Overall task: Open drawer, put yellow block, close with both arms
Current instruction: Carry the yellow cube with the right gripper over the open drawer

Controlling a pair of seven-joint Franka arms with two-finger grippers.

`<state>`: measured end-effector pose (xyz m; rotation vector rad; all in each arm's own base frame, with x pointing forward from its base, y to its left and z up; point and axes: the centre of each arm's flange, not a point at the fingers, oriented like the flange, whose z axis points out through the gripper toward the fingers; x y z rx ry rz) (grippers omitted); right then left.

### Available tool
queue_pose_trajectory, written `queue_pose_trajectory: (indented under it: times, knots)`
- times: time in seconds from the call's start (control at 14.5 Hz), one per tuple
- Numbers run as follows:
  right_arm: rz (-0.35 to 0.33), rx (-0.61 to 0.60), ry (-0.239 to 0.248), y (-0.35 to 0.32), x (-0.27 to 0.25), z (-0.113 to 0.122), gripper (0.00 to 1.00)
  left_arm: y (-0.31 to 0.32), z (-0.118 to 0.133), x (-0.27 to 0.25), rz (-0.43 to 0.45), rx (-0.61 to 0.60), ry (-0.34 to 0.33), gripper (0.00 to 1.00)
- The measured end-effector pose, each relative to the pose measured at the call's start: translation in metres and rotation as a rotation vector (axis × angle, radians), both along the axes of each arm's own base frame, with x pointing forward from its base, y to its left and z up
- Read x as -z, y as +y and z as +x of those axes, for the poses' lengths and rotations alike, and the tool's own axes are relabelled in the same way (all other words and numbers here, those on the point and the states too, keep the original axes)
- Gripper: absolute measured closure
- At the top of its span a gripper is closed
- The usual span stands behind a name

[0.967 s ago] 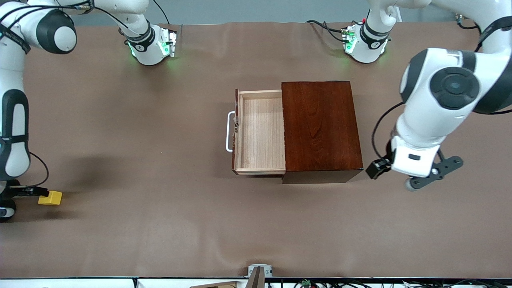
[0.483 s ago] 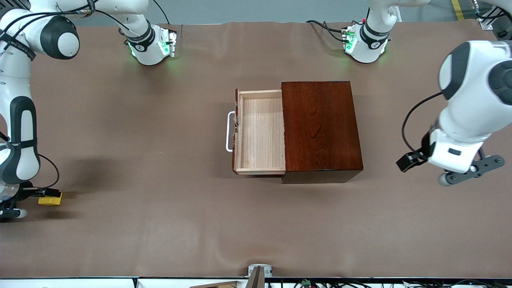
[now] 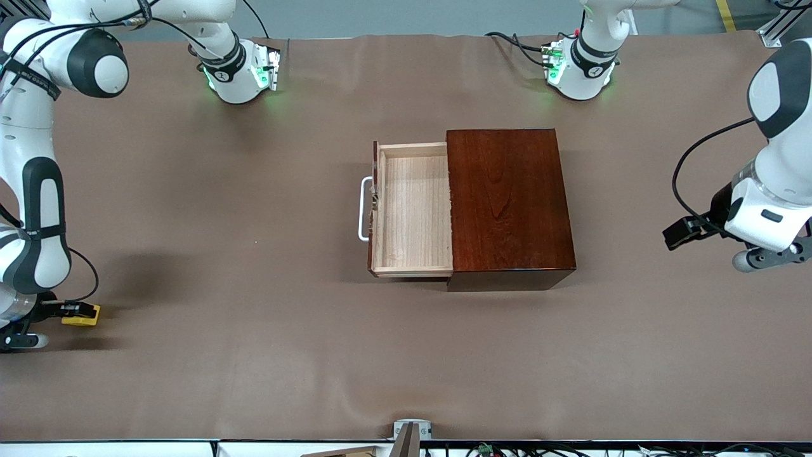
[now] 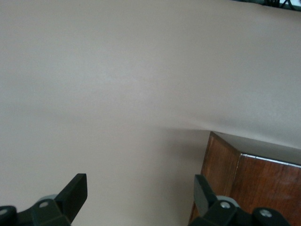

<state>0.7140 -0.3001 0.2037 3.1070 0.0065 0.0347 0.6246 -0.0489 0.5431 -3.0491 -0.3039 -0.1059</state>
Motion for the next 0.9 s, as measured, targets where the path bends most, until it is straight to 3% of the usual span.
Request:
queue_pose_trajectory:
  times: [0.14,0.28,0.55,0.9]
  knots:
    - [0.008,-0.011,0.018,0.004,-0.015,0.003,0.44,-0.003,-0.004,-0.001,-0.001,0.007,0.002,0.0]
    - [0.031,-0.026,0.078,0.018,-0.048,0.003,0.44,-0.005,-0.008,-0.003,-0.007,0.022,0.016,0.0]
    - [0.04,0.004,0.204,0.068,-0.17,-0.011,0.44,-0.007,-0.023,-0.011,-0.017,0.048,0.054,0.0]
    - [0.007,0.084,0.267,0.204,-0.323,-0.049,0.44,-0.019,-0.042,-0.026,-0.027,0.066,0.068,0.0]
